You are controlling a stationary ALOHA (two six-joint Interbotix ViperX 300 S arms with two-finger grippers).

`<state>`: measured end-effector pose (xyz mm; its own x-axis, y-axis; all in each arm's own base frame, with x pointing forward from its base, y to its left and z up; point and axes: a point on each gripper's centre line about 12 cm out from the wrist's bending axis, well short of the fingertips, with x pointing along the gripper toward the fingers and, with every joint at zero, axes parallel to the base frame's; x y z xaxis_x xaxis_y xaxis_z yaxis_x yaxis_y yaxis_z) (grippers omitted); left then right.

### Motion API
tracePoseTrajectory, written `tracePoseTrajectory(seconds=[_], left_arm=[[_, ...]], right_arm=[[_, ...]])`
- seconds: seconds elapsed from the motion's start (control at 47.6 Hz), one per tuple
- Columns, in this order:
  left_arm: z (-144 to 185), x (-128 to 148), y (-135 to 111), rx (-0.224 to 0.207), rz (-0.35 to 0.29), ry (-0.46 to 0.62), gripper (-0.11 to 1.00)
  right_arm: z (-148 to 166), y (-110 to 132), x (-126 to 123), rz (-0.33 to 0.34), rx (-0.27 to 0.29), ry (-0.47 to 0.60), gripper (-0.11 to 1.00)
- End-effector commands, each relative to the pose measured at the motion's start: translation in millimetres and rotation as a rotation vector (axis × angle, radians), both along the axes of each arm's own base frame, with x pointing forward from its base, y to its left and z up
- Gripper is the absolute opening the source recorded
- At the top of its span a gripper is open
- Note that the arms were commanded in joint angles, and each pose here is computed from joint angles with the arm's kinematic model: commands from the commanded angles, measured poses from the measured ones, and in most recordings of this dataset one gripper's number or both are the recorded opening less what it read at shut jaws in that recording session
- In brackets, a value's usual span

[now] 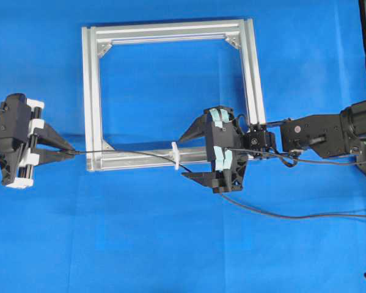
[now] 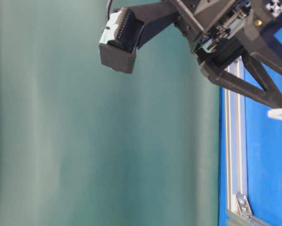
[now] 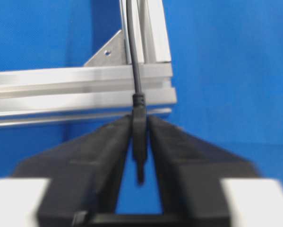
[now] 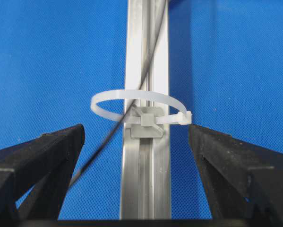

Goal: Insert the wire through the string loop located in the center.
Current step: 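Pull the cable leftward through the loop with the left gripper, then open both grippers and move the right gripper back right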

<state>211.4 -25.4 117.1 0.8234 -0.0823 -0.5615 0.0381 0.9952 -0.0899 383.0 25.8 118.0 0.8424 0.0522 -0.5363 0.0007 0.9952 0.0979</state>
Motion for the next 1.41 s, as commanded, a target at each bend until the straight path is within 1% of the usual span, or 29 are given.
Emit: tracePoseTrajectory(seconds=[0.0, 0.063, 0.084, 0.147, 0.189, 0.231, 0.672, 1.029, 1.385], left_arm=[[5.2, 5.0, -1.4, -0.001, -0.005, -0.023, 0.32], [5.7, 5.9, -1.5, -0.001, -0.005, -0.025, 0.51], [5.8, 6.4, -1.6, -0.001, -0.005, -0.025, 0.59], [4.7, 6.7, -1.7, 0.002, -0.007, -0.019, 0.76], [4.3, 7.1, -1.7, 0.002, -0.006, -0.016, 0.85], [4.7, 7.5, -1.7, 0.001, -0.006, -0.017, 0.9], [7.4, 10.7, -1.2, 0.0, -0.001, -0.025, 0.9], [25.1, 26.1, -2.5, -0.004, -0.001, -0.067, 0.89], [36.2, 32.0, 3.0, -0.007, 0.024, -0.078, 0.89]], right_arm=[[15.5, 0.9, 2.4, 0.005, 0.0, -0.045, 0.94], [15.5, 0.8, 2.4, 0.003, 0.001, -0.045, 0.94], [15.5, 0.8, 2.4, 0.003, 0.001, -0.045, 0.94], [15.1, 0.8, 2.0, 0.003, 0.001, -0.043, 0.94], [16.1, 0.9, 2.4, 0.005, 0.0, -0.046, 0.94], [15.1, 0.8, 2.0, 0.003, 0.001, -0.043, 0.94], [18.6, 1.0, 2.1, 0.01, -0.007, -0.05, 0.94], [43.4, 0.0, -6.3, 0.017, -0.018, -0.05, 0.94], [66.6, -0.5, -13.6, 0.02, -0.022, -0.066, 0.94]])
